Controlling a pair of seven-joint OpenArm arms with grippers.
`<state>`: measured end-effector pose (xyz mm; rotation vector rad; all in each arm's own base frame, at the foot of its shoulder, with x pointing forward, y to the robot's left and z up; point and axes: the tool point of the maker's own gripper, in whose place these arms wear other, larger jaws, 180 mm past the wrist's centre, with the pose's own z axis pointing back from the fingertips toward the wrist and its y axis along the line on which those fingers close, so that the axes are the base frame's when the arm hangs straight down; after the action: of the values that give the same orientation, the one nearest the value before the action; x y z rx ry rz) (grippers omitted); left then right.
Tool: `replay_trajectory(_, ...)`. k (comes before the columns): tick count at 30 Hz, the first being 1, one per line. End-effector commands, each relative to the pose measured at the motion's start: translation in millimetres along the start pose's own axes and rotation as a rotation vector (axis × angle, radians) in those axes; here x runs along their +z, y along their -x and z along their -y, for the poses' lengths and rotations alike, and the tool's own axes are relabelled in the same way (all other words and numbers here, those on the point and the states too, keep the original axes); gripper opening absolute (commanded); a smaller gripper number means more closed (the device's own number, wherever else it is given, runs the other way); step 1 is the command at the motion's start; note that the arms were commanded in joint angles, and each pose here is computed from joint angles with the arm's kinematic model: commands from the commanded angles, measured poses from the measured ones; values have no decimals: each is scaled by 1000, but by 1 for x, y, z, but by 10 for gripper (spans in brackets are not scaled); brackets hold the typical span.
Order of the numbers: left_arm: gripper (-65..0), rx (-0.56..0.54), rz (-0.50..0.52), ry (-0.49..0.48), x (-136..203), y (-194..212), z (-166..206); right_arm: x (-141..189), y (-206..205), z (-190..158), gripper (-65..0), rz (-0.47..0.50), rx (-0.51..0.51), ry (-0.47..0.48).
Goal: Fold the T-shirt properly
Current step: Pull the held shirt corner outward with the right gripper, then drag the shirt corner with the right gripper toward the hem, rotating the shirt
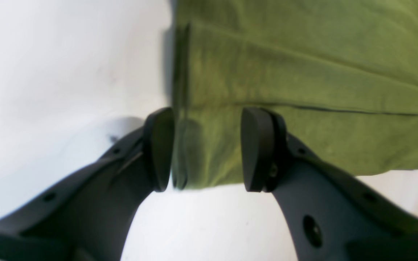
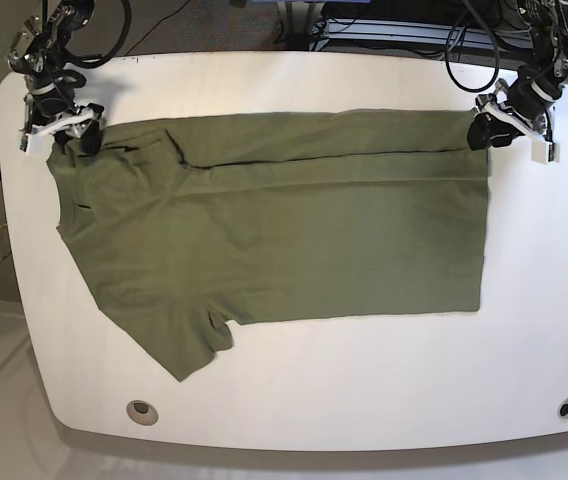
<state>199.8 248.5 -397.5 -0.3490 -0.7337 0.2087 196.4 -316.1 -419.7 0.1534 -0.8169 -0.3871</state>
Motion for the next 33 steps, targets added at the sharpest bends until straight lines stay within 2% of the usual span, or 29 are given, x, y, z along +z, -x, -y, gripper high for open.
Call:
replay_trajectory(1,-366,-17,39,12,3,-12,3,9,6,7,-315,-17,14,17)
replay_trajectory(6,-366,-19,37,11,3,-11,3,13,11,8,-359,-26,18,20)
replay_trajectory(10,-365,-23,34,9,3,-12,3,15,12,11,-368,-29,19,26)
replay_trajectory(12,-357,-31,39,6,3,-14,2,19,15,16,-343,-37,17,38)
replay_trajectory(22,-359,-44,39,9,4,-14,5,23,19,26,-330,-47,12,46)
replay_trajectory(28,-360,-34,39,9,4,-13,4,19,10,19,-311,-15,11,29)
replay_trajectory(32,-366,-34,41,11,4,-15,4,17,6,16,-354,-4,8,25)
replay_trajectory(33,-380,-32,31,8,3,-12,2,15,2,13,-443,10,7,17)
